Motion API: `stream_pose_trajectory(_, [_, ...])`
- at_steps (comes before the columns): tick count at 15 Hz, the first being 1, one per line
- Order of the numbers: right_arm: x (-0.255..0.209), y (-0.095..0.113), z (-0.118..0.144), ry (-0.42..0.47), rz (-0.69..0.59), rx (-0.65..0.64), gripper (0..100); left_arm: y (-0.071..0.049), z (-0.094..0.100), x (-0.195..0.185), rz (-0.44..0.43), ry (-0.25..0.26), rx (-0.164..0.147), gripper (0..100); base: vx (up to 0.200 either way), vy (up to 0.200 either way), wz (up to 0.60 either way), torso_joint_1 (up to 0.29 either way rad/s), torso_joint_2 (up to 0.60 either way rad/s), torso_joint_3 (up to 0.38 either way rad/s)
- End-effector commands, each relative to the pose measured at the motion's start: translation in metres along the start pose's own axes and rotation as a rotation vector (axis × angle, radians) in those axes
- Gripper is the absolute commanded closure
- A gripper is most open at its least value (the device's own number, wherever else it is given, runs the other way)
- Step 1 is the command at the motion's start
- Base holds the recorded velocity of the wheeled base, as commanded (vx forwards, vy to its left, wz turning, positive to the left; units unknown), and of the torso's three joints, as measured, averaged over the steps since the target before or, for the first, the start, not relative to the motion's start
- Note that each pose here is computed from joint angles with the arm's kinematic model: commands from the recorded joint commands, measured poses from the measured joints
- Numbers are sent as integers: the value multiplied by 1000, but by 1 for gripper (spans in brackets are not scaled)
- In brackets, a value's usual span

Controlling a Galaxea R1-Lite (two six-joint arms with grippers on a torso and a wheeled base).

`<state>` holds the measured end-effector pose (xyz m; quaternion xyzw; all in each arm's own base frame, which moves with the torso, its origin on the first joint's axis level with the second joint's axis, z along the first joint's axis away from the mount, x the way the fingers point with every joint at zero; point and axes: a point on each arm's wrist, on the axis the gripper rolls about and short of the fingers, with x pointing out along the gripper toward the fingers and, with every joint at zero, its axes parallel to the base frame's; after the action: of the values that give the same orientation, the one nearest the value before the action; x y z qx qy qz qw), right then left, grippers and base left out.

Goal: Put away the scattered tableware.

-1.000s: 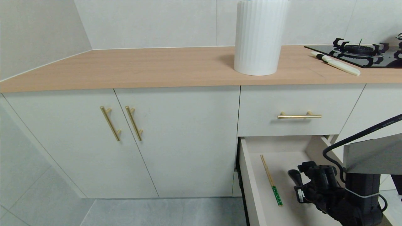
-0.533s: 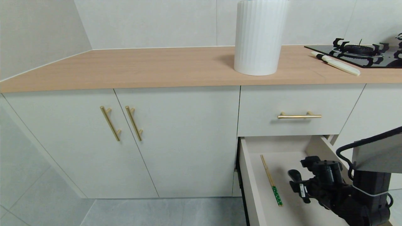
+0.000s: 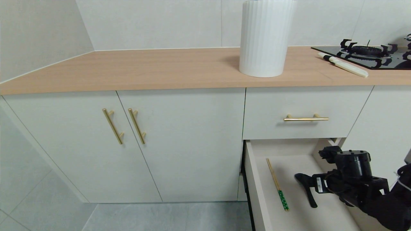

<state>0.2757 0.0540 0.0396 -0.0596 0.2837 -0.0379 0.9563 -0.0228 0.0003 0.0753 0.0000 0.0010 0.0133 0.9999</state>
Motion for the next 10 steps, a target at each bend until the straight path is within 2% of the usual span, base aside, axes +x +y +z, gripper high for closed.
stream_pose_trajectory(1, [-17, -4, 19, -68, 4, 20, 0, 0, 0, 0, 1, 0, 3, 0, 0, 0, 0, 0, 0, 0])
stream_pose_trajectory(5, [-38, -7, 32, -81, 17, 31, 0, 0, 0, 0, 1, 0, -2, 0, 0, 0, 0, 0, 0, 0])
stream_pose_trajectory(10, [-76, 3, 45, -15, 103, 18, 0, 0, 0, 0, 1, 0, -2, 0, -200, 0, 0, 7, 2, 2])
